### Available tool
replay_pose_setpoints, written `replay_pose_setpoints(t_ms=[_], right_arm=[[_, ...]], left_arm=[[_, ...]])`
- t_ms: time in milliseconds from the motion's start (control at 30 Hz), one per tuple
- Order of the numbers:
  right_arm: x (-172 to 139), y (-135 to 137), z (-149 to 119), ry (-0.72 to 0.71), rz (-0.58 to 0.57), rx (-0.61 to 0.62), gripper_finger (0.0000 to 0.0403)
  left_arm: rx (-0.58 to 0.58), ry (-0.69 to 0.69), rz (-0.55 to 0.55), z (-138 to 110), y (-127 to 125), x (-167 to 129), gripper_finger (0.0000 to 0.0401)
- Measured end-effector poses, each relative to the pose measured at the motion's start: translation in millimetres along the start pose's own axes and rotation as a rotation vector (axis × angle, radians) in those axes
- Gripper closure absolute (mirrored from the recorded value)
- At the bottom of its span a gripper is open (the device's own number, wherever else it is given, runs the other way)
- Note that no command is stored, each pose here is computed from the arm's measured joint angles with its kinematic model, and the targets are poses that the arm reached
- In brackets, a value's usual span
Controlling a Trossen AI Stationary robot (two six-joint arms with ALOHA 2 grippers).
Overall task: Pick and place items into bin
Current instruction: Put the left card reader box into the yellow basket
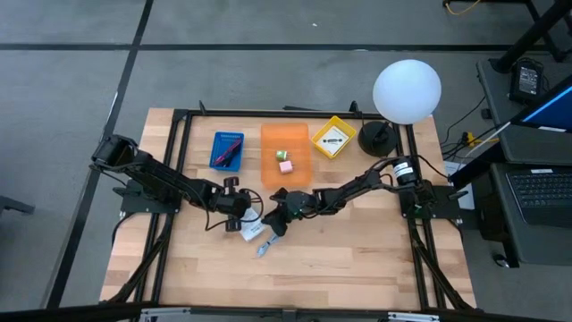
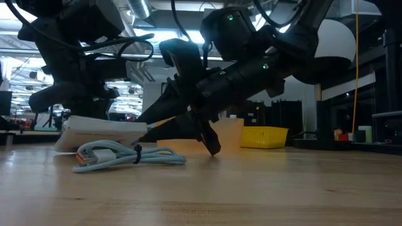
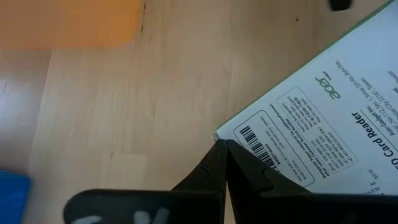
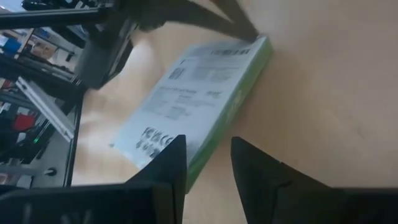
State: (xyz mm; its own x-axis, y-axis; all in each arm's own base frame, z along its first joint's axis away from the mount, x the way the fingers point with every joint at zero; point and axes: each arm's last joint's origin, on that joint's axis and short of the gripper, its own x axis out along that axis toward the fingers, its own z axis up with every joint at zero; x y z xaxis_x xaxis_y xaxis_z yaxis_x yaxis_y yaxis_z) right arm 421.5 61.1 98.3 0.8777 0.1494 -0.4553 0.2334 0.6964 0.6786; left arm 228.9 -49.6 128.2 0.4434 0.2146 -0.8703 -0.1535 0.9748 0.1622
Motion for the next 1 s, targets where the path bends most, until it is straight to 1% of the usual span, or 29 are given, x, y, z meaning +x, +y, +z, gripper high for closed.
replay_pose_setpoints(t_ms=[100, 233, 333, 433, 667, 767, 867, 1000], right_arm=[[0, -3, 4, 0.003, 0.004, 0.011, 0.0297], [-1, -5, 9, 0.045, 0.061, 0.039, 0.0297], [-1, -8, 13, 0.048, 0.077, 0.043, 0.0297], [-2, -13, 18, 0.049, 0.085, 0.033, 0.0297], [-3, -18, 25, 0.082, 0.114, 0.007, 0.0297], [-3, -12, 23, 0.075, 0.136, -0.077, 0.0297], [-1, 2, 19, 0.068, 0.170, -0.167, 0.0297], [-1, 12, 14, 0.042, 0.164, -0.245, 0.0297]], left_arm=[[-0.002, -0.008, 0.024, 0, 1, 0, 0.0399], [-0.020, -0.011, 0.049, 2, 6, 2, 0.0399], [-0.034, -0.012, 0.057, 3, 10, 3, 0.0399], [-0.029, 0.009, 0.048, 2, 12, 5, 0.0399], [-0.035, -0.001, 0.042, 3, 13, 5, 0.0399], [-0.026, -0.006, 0.050, 4, 13, 4, 0.0399], [-0.011, -0.010, 0.055, 4, 14, 3, 0.0399], [-0.018, 0.019, 0.062, 4, 17, -7, 0.0399]])
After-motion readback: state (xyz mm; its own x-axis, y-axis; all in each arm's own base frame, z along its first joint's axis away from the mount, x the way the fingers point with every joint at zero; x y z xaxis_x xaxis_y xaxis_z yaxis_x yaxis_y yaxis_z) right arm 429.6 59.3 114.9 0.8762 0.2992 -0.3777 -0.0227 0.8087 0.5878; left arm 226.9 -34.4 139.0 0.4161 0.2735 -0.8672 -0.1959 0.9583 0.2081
